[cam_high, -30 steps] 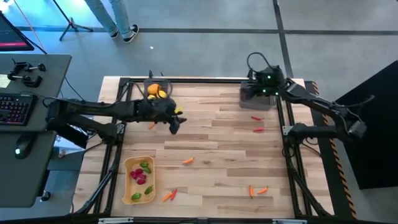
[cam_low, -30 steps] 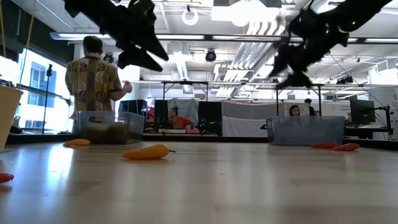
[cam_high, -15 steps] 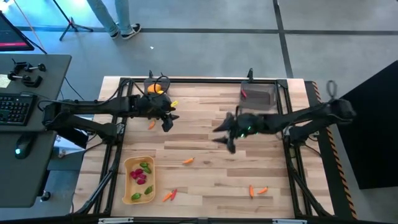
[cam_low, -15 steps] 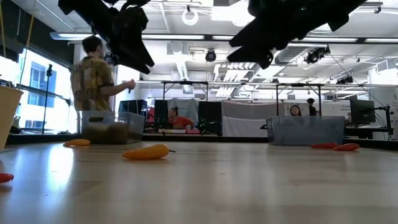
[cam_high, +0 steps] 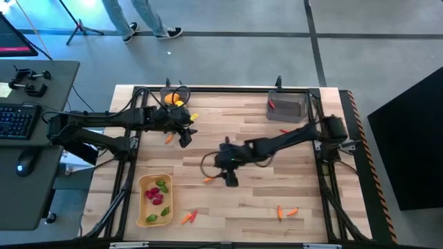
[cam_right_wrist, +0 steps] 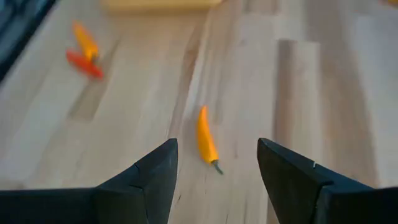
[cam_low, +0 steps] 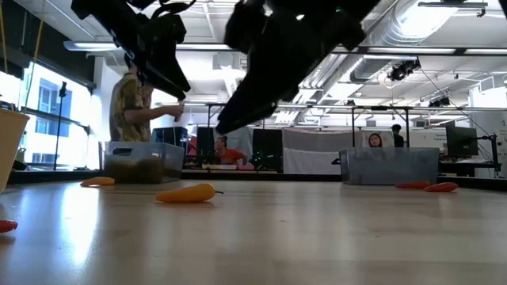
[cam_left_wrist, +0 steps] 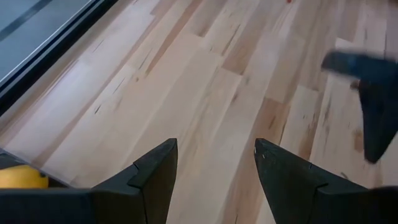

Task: Sort produce into baskets
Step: Put the center yellow chili into the right black bin

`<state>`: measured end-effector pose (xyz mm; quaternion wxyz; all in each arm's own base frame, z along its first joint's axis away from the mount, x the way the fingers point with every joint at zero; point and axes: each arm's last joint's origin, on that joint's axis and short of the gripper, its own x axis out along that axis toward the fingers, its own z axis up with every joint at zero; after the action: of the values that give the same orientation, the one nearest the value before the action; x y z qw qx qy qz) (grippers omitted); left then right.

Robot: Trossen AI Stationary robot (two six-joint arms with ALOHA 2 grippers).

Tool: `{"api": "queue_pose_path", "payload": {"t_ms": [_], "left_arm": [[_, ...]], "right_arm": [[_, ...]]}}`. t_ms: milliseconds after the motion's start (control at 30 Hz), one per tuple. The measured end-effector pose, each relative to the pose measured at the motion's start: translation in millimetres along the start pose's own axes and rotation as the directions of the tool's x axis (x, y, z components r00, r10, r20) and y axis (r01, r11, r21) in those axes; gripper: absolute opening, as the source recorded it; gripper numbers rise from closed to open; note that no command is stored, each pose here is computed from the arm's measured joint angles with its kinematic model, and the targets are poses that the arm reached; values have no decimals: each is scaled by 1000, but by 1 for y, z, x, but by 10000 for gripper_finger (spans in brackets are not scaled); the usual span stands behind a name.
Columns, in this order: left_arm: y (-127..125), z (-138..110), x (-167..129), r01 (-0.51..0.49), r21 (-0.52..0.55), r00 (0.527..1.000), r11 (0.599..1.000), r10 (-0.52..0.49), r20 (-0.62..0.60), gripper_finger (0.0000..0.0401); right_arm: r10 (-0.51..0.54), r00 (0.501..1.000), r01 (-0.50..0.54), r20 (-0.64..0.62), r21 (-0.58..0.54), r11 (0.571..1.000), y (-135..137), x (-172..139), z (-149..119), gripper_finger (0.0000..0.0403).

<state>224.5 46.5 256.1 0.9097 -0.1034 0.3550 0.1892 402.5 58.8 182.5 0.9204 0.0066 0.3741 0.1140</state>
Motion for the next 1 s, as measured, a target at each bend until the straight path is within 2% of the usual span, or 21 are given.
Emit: {"api": "queue_pose_path", "payload": {"t_ms": [200, 567, 667, 767, 833, 867, 1000], "left_arm": [[0, 0, 0, -3, 0, 1000, 1000, 3, -2, 200], [1, 0, 0, -25, -26, 1000, 999, 25, 1, 200], [2, 0, 0, -57, -37, 998, 998, 57, 7, 200], [2, 0, 0, -78, -53, 997, 995, 79, 13, 200], [2, 0, 0, -75, -66, 997, 995, 76, 11, 200], [2, 0, 0, -65, -72, 998, 995, 66, 10, 200], [1, -1, -3, -20, -53, 1000, 998, 19, -8, 200]], "right_arm": [[60, 995, -74, -85, -167, 983, -2, 35, 5, 208], [65, 981, -110, -182, -252, 961, -2, 68, -16, 202], [39, 981, -92, -189, -281, 955, 0, 68, -17, 163], [23, 978, -81, -209, -277, 957, 1, 68, -18, 90], [22, 976, -72, -217, -229, 971, 0, 67, -19, 33], [20, 976, -66, -218, -204, 977, -2, 67, -19, 18], [-7, 973, -18, -232, -103, 995, -13, 59, -16, 24]]}}
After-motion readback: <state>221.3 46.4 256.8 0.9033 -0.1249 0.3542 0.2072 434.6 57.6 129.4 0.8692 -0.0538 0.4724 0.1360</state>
